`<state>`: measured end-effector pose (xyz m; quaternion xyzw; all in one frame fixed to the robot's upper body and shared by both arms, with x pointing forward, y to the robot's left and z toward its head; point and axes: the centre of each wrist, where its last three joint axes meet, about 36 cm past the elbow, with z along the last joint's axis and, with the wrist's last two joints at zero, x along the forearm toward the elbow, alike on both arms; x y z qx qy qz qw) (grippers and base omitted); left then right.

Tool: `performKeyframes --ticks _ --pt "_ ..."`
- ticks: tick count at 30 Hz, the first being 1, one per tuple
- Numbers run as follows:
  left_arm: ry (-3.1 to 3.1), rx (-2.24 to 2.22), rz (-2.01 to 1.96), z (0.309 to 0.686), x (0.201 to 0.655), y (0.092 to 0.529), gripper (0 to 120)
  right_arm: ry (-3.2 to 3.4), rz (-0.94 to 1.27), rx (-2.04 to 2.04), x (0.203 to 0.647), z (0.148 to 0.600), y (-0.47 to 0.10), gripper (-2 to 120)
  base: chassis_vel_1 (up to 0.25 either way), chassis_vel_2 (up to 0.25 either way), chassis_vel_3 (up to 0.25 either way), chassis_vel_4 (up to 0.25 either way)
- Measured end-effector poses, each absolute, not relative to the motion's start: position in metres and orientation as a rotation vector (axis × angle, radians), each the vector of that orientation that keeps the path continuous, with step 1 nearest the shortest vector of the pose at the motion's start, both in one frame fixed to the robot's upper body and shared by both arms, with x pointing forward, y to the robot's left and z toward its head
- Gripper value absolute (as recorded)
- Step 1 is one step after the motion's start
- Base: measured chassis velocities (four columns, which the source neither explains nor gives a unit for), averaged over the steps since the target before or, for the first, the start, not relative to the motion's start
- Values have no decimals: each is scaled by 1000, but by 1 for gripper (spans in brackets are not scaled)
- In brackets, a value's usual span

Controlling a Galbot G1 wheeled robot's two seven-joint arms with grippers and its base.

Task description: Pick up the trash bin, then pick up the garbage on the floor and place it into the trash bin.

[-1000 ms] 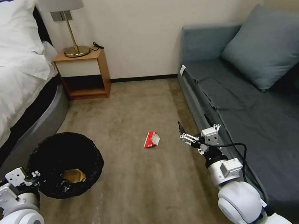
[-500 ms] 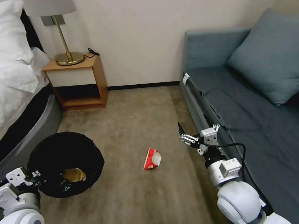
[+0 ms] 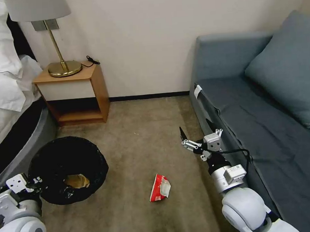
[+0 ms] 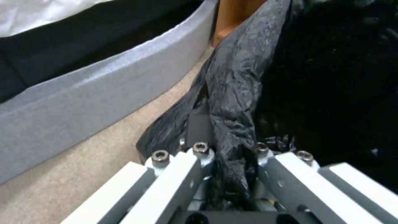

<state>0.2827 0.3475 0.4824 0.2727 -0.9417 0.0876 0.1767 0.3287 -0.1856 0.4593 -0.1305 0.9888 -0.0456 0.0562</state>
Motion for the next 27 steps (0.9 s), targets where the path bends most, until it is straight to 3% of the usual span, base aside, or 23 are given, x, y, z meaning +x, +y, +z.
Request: performKeyframes --ticks 9,15,21,27 --pt "-2667 774 242 484 281 346 3 3553 240 -563 358 473 -136 100 0 0 0 0" --pt "-2658 775 237 481 279 343 3 3846 384 -615 395 436 -80 100 0 0 0 0" --pt "-2653 785 236 480 277 343 3 3959 394 -566 429 396 -40 100 0 0 0 0" --pt "-2650 797 232 478 275 342 3 4040 164 -364 456 334 -40 100 0 0 0 0"
